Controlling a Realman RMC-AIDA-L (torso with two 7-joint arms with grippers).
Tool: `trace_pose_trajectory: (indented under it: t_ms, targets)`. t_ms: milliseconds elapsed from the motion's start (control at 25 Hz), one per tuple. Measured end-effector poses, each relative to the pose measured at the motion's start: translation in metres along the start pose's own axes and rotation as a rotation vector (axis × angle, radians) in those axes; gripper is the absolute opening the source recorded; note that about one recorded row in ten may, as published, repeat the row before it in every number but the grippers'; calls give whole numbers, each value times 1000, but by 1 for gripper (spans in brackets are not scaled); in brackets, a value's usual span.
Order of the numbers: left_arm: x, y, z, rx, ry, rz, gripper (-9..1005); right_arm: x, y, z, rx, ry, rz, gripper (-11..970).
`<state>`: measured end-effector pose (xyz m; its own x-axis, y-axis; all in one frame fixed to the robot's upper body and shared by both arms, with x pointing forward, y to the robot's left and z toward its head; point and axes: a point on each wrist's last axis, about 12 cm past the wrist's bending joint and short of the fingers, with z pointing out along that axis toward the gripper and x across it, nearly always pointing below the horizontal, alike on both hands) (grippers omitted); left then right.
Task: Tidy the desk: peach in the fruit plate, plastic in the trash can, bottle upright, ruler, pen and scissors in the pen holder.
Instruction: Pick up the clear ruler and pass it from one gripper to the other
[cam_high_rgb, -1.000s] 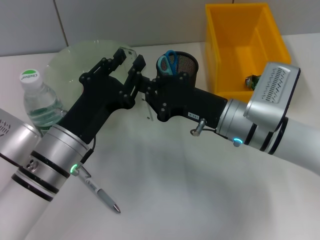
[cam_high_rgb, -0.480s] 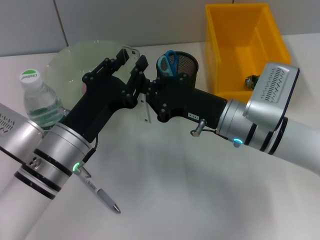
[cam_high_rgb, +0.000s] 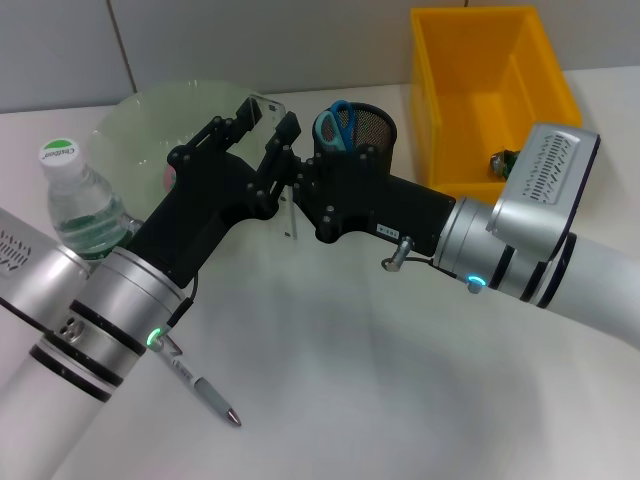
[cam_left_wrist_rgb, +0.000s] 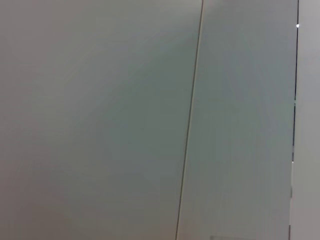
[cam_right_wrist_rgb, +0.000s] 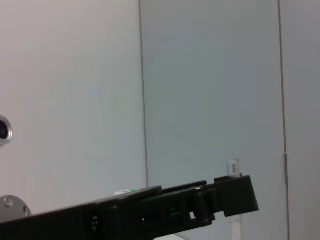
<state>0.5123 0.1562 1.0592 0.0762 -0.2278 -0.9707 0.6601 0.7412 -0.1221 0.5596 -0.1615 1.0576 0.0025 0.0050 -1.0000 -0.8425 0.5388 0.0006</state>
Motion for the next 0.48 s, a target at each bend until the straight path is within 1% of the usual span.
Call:
trace_pose_trajectory:
  t_ms: [200, 480]
  targets:
    - [0, -1, -1, 3, -7, 0, 501, 0, 0, 0, 3, -1, 1, 4]
    - [-1, 1, -1, -3, -9, -5, 564, 0, 0, 0, 4, -2, 2, 11]
